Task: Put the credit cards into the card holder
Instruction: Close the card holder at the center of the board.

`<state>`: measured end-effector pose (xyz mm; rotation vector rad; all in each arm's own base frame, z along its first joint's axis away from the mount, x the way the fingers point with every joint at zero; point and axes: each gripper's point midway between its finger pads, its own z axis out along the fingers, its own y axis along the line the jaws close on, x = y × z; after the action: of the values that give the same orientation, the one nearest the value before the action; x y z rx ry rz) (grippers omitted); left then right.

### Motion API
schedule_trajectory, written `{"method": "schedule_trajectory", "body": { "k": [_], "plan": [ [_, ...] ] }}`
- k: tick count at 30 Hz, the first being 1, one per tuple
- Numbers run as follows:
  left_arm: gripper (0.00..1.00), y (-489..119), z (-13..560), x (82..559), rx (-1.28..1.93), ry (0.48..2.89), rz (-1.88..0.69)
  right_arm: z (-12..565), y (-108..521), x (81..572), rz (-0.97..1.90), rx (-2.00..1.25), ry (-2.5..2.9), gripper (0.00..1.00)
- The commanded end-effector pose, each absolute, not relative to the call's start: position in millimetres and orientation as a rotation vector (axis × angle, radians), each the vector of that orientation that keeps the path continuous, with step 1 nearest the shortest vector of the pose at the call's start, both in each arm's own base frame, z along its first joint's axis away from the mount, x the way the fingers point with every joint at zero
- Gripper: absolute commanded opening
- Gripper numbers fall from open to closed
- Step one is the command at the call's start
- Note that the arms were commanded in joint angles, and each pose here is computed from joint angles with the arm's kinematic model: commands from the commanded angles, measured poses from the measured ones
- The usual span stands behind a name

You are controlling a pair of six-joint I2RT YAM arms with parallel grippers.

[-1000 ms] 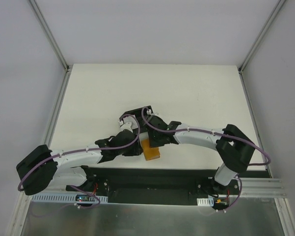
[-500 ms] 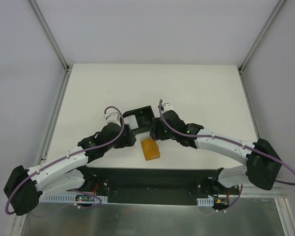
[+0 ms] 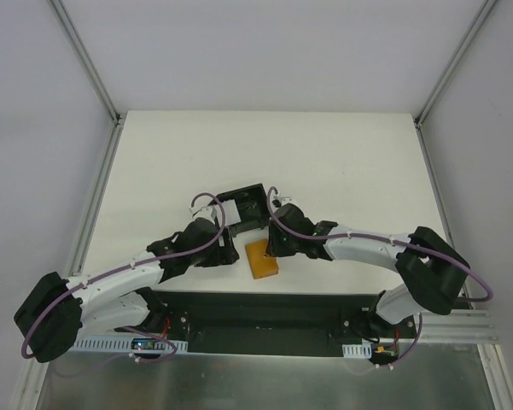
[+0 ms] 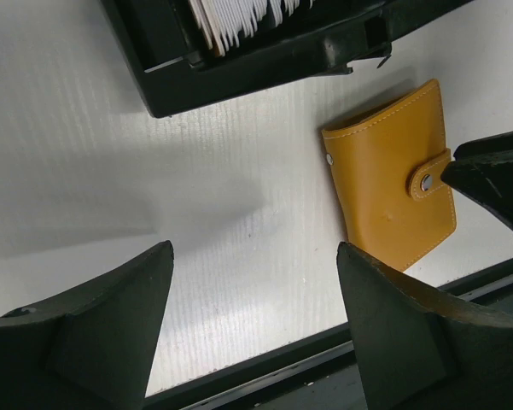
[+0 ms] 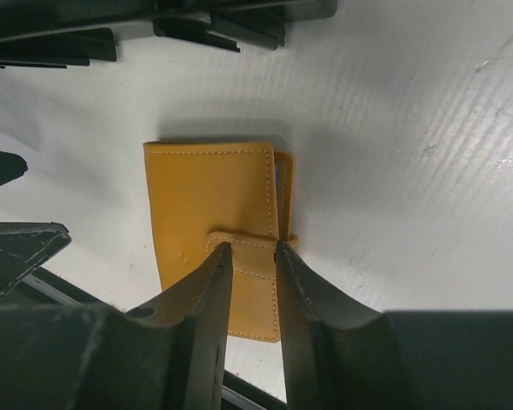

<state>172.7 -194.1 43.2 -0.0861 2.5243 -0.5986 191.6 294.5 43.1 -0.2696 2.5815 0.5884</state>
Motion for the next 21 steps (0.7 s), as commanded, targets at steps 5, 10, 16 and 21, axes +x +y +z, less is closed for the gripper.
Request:
{"method": "schedule_trajectory", "body": {
  "k": [5,10,16,21],
  "plan": [
    [0.75,-218,42,174,-0.098,2.522,-0.724,52,324,196,0.687,-0.261,2.565,0.27],
    [0.74,-228,39,177,-0.091,2.523,-0.74,48,326,195,0.673,-0.268,2.585,0.25],
    [0.73,-234,37,182,-0.106,2.525,-0.749,54,321,191,0.651,-0.273,2.577,0.24],
    [0.68,-233,26,178,-0.123,2.564,-0.736,72,322,190,0.682,-0.292,2.54,0.23]
  ]
}}
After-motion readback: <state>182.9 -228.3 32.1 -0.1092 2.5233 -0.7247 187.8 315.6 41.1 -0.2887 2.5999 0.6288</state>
